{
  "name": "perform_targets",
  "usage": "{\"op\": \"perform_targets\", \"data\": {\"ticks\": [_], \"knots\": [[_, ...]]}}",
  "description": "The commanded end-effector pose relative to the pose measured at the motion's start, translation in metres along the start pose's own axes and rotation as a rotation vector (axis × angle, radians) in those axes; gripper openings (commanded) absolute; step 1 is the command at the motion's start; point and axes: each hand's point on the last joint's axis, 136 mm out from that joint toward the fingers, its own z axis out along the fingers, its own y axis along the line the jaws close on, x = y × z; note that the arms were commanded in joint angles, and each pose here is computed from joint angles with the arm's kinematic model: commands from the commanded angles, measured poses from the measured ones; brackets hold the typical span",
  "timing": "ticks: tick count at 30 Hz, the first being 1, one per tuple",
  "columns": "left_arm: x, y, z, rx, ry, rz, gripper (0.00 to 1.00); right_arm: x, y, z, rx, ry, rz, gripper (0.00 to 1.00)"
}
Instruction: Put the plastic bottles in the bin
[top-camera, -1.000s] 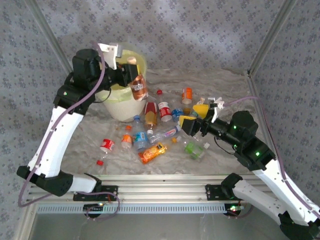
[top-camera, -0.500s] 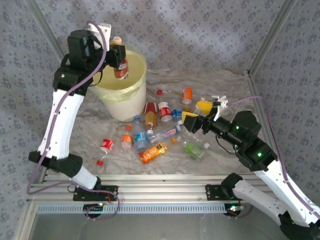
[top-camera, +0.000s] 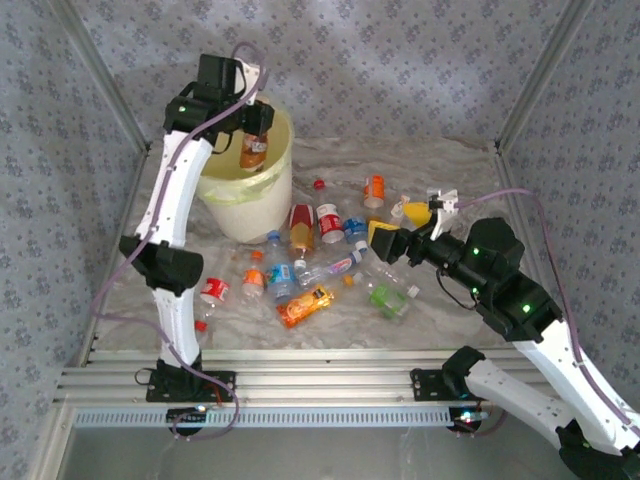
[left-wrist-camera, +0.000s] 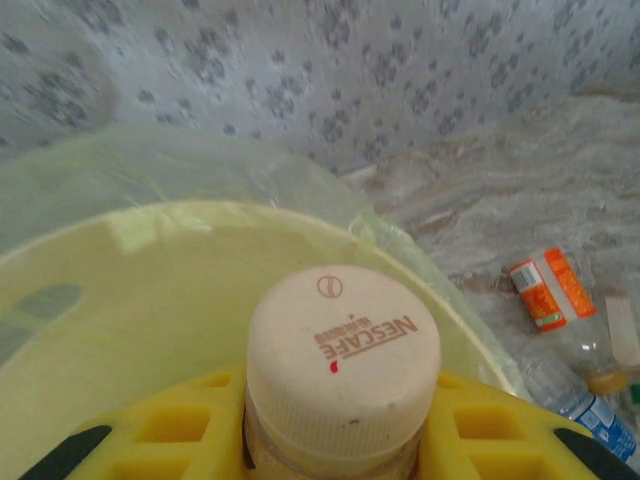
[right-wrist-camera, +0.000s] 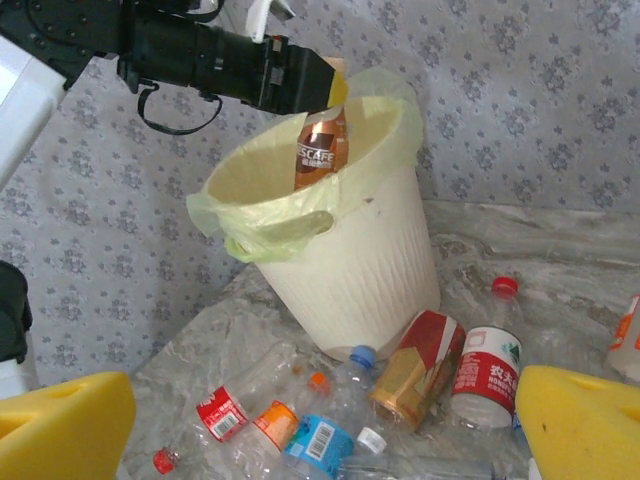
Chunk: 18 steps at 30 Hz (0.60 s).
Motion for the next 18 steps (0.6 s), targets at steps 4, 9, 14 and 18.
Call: {"op": "perform_targets", "data": {"ticks": [4,9,14,18], "knots": [[0.043,-0.009,0.018,0.074,0.181,-0.051,0.31,0.000,-0.002,-0.004,0.017,0.014,-0.008,1.00],[0.065,-0.009,0.035,0.098,0.254,-0.095,0.33,0.005,-0.004,-0.001,0.017,0.030,-0.003,1.00],[0.080,-0.010,0.046,0.122,0.295,-0.123,0.37,0.009,-0.003,0.001,0.011,0.041,0.004,1.00],[0.084,-0.011,0.049,0.132,0.297,-0.138,0.43,0.011,-0.004,0.001,0.011,0.049,0.006,1.00]]}}
